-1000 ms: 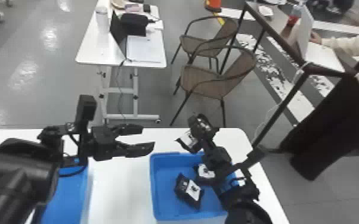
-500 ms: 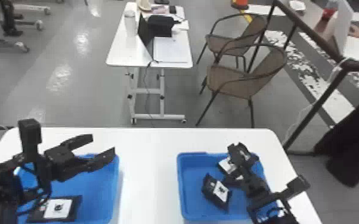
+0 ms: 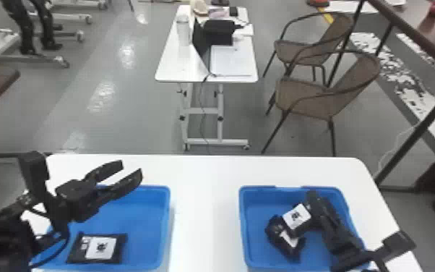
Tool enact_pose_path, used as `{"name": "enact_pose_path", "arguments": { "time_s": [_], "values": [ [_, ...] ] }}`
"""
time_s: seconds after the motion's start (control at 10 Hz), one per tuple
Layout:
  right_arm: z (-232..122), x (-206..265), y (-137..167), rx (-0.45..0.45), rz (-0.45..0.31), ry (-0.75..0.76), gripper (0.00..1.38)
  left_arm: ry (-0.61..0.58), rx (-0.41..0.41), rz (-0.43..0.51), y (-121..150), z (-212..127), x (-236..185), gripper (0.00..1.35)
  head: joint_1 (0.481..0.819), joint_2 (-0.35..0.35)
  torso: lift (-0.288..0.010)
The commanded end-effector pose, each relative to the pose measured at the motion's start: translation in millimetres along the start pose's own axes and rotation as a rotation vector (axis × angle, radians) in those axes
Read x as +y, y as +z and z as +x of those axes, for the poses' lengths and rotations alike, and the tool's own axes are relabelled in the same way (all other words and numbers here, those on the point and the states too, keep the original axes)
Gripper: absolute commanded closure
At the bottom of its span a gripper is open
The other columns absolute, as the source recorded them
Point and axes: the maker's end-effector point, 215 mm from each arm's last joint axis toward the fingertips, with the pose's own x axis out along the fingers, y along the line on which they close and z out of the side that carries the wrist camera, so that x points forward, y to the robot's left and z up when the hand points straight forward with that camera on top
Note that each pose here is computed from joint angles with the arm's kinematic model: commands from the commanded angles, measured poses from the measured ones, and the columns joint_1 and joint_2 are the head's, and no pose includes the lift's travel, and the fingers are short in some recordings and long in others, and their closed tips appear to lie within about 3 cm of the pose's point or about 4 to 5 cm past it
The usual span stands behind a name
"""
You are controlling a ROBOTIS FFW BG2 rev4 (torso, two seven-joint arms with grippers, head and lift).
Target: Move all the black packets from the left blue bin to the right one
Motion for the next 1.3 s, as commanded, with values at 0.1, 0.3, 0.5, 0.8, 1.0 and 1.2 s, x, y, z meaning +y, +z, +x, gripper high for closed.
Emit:
{"name": "enact_pose_path", "arguments": {
  "time_s": [0.1, 0.3, 0.5, 0.8, 1.0, 1.2],
  "values": [
    [-26, 13, 90, -0.159, -0.304, -0.038, 0.47, 0.064, 0.058, -0.028, -35, -27, 16, 0.49, 0.695, -0.052, 0.000],
    [-56, 36, 161, -0.247, -0.501, -0.049, 0.47, 0.082, 0.178, 0.041, -52, -57, 34, 0.49, 0.695, -0.090, 0.000],
    [-59, 55, 178, -0.291, -0.482, -0.019, 0.47, 0.107, 0.386, 0.144, -73, -98, 62, 0.49, 0.695, -0.097, 0.000],
    [-52, 66, 174, -0.296, -0.428, 0.012, 0.47, 0.187, 0.566, 0.115, -110, -143, 93, 0.49, 0.695, -0.008, 0.000],
    [-52, 65, 172, -0.293, -0.413, 0.013, 0.47, 0.149, 0.624, 0.056, -151, -130, 89, 0.49, 0.695, 0.037, 0.000],
    [-47, 66, 167, -0.283, -0.400, 0.026, 0.47, 0.112, 0.650, 0.070, -168, -103, 86, 0.49, 0.695, 0.029, 0.000]
  ]
}}
